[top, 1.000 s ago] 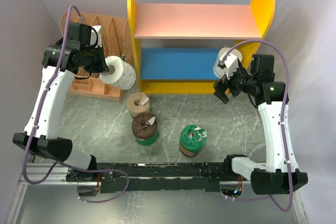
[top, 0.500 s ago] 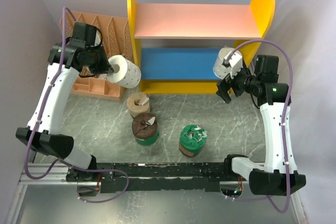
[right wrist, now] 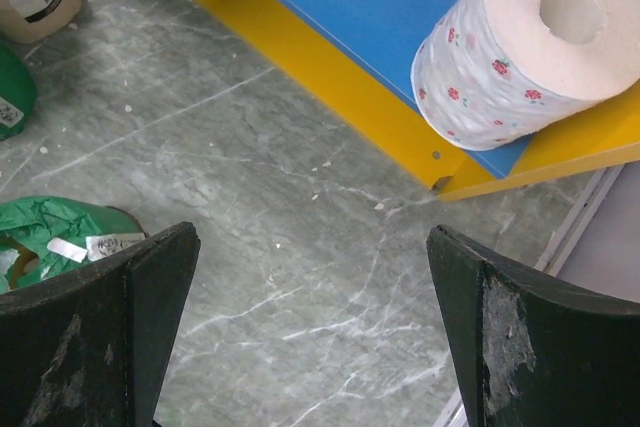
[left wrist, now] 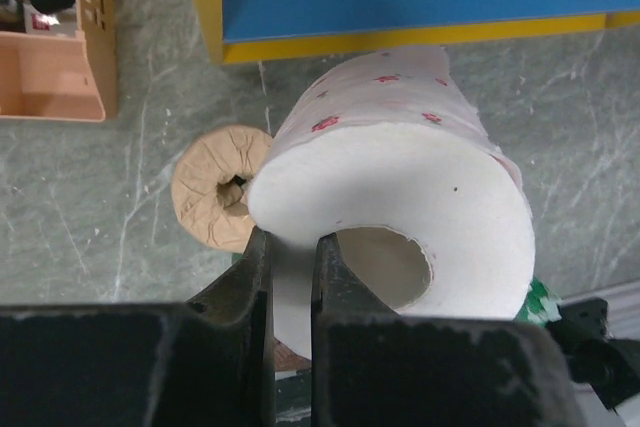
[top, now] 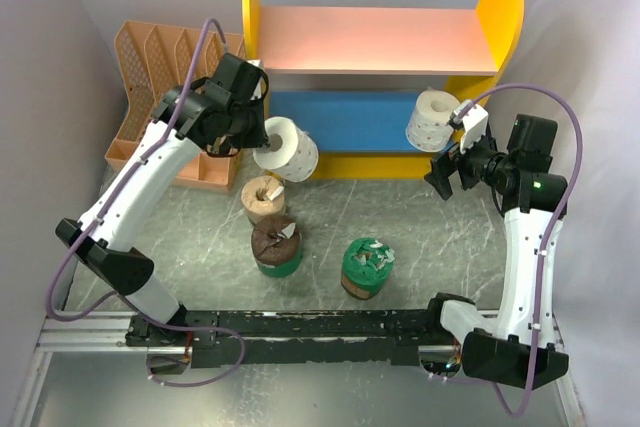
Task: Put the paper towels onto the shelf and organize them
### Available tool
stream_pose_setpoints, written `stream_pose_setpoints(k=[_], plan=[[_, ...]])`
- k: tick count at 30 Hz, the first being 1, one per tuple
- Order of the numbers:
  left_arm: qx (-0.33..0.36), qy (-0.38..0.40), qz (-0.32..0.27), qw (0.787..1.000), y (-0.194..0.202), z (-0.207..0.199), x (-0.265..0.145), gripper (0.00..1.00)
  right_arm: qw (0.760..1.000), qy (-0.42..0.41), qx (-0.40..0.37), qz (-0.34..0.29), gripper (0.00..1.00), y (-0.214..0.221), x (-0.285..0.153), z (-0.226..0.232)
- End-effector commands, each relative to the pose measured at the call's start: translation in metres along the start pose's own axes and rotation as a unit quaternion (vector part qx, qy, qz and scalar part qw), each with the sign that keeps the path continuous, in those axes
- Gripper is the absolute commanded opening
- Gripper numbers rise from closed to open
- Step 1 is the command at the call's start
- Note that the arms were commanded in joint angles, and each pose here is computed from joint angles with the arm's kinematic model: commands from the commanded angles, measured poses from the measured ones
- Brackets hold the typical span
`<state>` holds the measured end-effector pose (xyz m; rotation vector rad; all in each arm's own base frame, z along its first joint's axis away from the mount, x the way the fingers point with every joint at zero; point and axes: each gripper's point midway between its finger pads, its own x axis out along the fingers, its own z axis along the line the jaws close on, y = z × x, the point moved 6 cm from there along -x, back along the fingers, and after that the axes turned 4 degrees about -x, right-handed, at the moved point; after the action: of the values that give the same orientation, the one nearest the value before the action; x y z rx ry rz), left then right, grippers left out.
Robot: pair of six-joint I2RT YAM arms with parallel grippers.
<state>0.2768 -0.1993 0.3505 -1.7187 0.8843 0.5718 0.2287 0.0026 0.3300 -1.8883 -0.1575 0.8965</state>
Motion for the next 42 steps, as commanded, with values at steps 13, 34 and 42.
stream_pose_setpoints(k=[13, 34, 42], plan=[[0.000, -0.074, -0.160, 0.984, -0.028, -0.050, 0.021, 0.07, 0.999, -0.005, 0.019, -0.037, 1.00, -0.012, -0.007, -0.005], [0.028, -0.063, -0.188, 0.980, -0.028, -0.063, 0.069, 0.07, 0.999, -0.003, 0.010, -0.037, 1.00, -0.009, -0.009, -0.004], [0.043, -0.083, -0.171, 0.981, -0.029, -0.068, 0.086, 0.07, 0.999, -0.003, 0.007, -0.037, 1.00, -0.009, -0.009, -0.004]])
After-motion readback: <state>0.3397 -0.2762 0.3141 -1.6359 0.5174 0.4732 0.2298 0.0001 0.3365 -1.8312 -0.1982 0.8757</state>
